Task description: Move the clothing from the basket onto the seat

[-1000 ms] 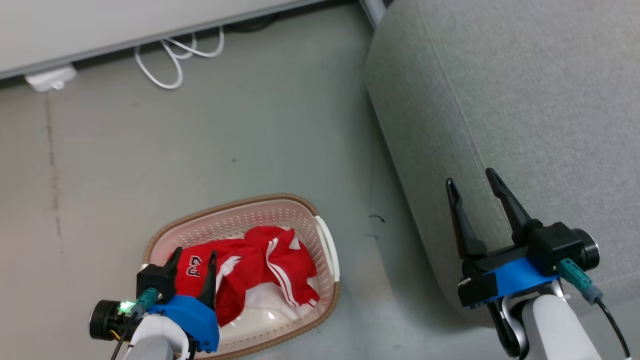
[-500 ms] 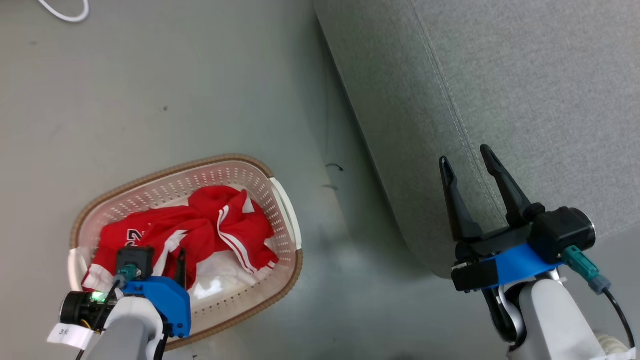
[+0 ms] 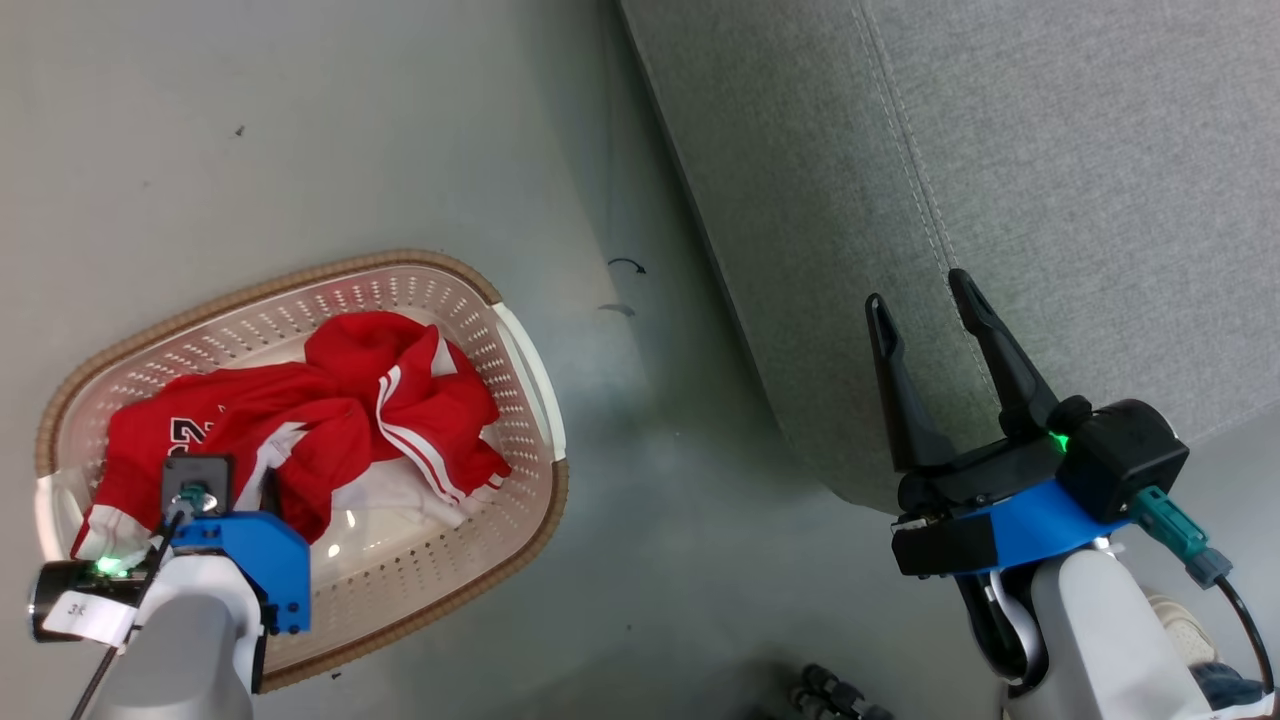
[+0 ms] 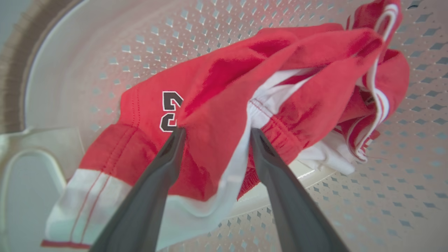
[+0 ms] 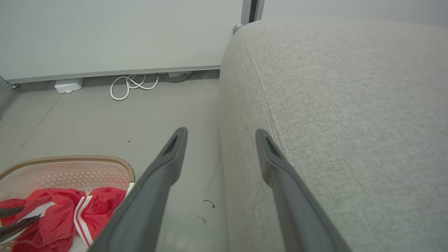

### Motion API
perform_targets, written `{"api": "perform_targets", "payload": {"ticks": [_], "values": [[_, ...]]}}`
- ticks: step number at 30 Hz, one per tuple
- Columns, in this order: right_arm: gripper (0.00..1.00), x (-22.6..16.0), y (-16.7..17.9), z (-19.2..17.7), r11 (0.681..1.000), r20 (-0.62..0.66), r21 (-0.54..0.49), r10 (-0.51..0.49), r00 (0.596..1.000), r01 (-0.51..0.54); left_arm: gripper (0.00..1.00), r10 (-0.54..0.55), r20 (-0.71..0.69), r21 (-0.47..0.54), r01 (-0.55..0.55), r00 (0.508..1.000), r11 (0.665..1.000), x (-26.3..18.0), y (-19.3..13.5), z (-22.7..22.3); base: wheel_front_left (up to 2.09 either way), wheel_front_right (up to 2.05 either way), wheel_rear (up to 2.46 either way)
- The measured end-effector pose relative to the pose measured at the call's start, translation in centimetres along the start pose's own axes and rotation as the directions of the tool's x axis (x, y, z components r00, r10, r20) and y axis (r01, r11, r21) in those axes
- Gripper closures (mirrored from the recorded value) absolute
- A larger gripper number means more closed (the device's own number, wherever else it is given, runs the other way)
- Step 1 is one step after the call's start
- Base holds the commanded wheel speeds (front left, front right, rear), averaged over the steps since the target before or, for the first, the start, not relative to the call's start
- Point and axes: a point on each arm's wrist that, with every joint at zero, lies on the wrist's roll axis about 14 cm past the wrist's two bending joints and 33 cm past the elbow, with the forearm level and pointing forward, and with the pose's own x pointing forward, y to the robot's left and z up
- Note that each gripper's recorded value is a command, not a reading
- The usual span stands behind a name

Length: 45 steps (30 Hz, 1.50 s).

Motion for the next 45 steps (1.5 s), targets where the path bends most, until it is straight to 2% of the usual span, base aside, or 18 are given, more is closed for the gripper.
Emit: {"api": "perform_targets", "payload": {"ticks": [8,9,10,30,40,45], "values": [[0.00,0.3,0.0,-1.2,1.000,-0.032,0.004,-0.002,0.999,0.002,0.00,0.027,-0.038,0.008,-0.027,0.999,1.000,1.8,0.8,-0.3,0.00,0.00,0.00],[0.00,0.5,0.0,-1.2,1.000,-0.032,0.003,-0.001,0.999,0.001,0.16,0.026,-0.039,0.008,-0.026,0.999,1.000,2.0,0.7,-0.3,0.00,0.00,0.00],[0.00,0.6,0.0,-1.4,1.000,-0.037,0.005,0.000,0.999,0.000,1.00,0.027,-0.043,0.008,-0.027,0.999,1.000,2.1,0.7,-0.4,0.00,0.00,0.00],[0.00,0.9,0.8,-0.2,1.000,0.000,0.015,0.025,1.000,-0.025,1.00,-0.015,-0.029,-0.051,0.014,0.999,0.999,0.8,-0.1,0.2,0.00,0.00,0.00],[0.00,1.0,2.3,2.8,0.997,0.087,-0.001,0.071,0.994,-0.071,1.00,-0.051,0.127,-0.169,0.072,0.991,0.983,-3.0,-1.5,3.7,0.00,0.00,0.00],[0.00,0.3,3.4,4.5,0.995,0.132,-0.002,0.101,0.986,-0.101,1.00,-0.031,0.194,-0.188,0.068,0.980,0.980,-6.1,-1.3,4.8,0.00,0.00,0.00]]}}
